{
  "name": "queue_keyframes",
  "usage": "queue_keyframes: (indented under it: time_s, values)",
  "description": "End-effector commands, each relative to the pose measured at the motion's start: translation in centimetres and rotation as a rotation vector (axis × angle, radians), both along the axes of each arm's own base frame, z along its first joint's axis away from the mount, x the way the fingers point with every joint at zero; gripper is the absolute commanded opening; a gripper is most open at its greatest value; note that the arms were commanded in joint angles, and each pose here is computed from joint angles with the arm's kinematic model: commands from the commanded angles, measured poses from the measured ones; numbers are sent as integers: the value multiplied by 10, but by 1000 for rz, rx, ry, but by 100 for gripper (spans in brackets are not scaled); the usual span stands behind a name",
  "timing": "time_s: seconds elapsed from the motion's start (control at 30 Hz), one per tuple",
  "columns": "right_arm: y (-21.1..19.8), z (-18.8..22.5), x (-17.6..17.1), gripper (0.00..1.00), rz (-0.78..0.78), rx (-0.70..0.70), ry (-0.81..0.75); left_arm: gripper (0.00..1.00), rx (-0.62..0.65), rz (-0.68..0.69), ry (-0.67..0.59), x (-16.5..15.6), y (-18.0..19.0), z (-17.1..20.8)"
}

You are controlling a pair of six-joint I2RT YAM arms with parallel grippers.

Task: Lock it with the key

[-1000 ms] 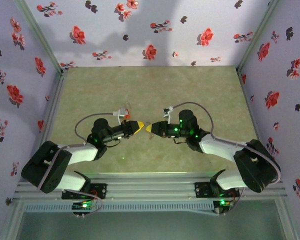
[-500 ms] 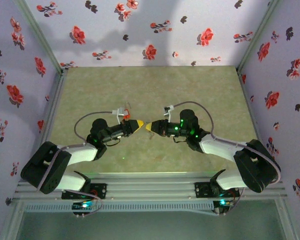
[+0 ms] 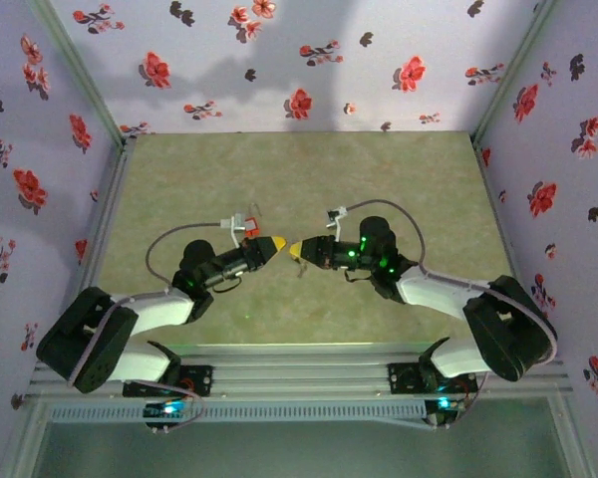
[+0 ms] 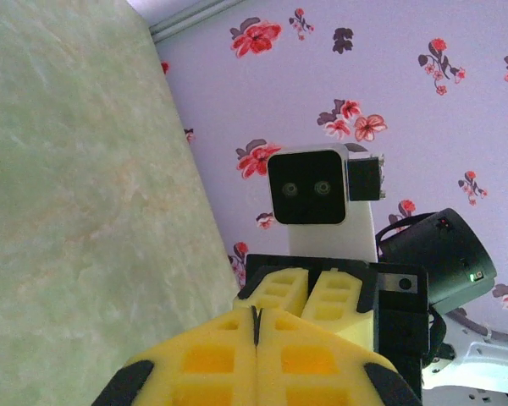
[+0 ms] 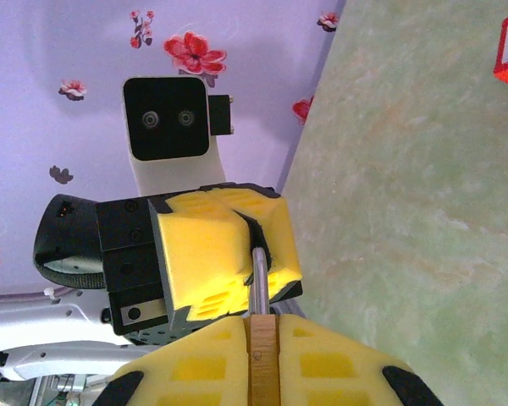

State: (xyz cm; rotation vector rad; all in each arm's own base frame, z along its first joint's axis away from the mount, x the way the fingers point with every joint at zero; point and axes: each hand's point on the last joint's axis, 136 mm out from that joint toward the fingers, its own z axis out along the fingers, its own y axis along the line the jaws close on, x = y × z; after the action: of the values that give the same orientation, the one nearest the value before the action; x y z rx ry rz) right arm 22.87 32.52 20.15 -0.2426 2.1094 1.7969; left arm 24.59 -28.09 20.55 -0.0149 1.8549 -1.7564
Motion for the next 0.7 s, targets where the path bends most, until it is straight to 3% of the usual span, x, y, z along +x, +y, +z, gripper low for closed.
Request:
queue_keyframes:
  time_s: [0.0,0.67]
  values:
    - [13,42,6,0,20,102,-100,0,-18,-211,-102,-50,-22,14]
    - [14,66,7,0,72,214,-135,0,-61,-318,-259,-88,-30,41]
